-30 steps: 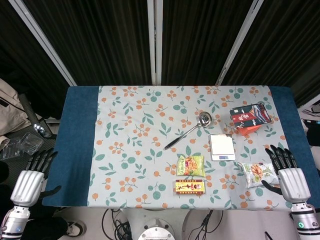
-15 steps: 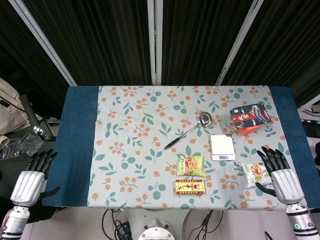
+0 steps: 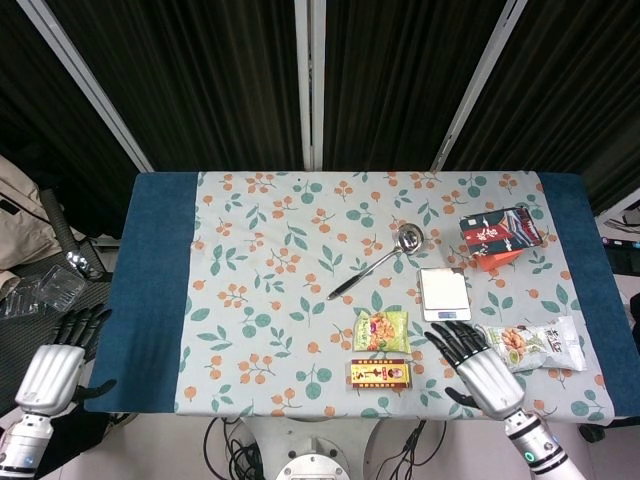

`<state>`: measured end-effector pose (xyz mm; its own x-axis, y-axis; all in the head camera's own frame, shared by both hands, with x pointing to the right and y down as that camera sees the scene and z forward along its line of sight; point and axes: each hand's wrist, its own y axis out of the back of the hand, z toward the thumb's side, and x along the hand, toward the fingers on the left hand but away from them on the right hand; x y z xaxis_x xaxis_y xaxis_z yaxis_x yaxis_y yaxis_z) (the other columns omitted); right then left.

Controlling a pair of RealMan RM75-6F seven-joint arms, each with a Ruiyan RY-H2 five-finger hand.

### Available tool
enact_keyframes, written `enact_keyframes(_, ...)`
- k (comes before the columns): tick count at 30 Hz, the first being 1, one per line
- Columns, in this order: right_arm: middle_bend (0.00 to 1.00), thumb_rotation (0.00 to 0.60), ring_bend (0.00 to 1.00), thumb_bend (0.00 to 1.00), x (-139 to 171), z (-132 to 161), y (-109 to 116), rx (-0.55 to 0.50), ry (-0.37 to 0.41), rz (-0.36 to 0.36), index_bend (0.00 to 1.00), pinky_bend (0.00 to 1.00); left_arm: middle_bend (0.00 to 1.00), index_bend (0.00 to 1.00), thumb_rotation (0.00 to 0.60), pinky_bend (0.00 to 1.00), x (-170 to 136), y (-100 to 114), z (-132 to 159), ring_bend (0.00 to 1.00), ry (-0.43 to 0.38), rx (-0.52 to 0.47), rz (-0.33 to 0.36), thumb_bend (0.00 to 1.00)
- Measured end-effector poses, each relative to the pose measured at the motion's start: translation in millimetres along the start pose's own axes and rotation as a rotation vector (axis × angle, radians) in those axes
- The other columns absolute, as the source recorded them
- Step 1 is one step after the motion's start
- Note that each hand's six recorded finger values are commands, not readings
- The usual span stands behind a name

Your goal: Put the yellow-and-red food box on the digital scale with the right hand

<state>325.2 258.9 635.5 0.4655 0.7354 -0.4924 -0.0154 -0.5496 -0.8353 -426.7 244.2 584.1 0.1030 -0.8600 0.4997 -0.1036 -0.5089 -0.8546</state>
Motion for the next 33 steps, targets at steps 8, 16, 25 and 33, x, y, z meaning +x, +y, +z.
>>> enact_keyframes(8, 0.12, 0.6, 0.07, 0.15, -24, 37, -17, -0.003, 0.084, 0.079, 0.0, 0.21, 0.0, 0.0, 0.6, 0.0, -11, 4, -15, 0.0, 0.038, -0.006, 0.011, 0.0)
enact_keyframes(16, 0.15, 0.6, 0.09, 0.24, -45, 58, -33, -0.002, 0.112, 0.129, 0.0, 0.25, 0.0, 0.0, 0.6, 0.0, -11, 6, -16, 0.0, 0.024, -0.013, 0.028, 0.05)
enact_keyframes(25, 0.17, 0.6, 0.12, 0.28, -56, 68, -47, -0.007, 0.119, 0.175, 0.0, 0.28, 0.0, 0.0, 0.6, 0.0, -14, 5, -21, 0.0, 0.031, -0.021, 0.03, 0.05)
enact_keyframes(33, 0.23, 0.6, 0.17, 0.32, -59, 75, -55, -0.016, 0.126, 0.196, 0.05, 0.35, 0.0, 0.0, 0.6, 0.0, -17, 5, -25, 0.0, 0.041, -0.026, 0.033, 0.05)
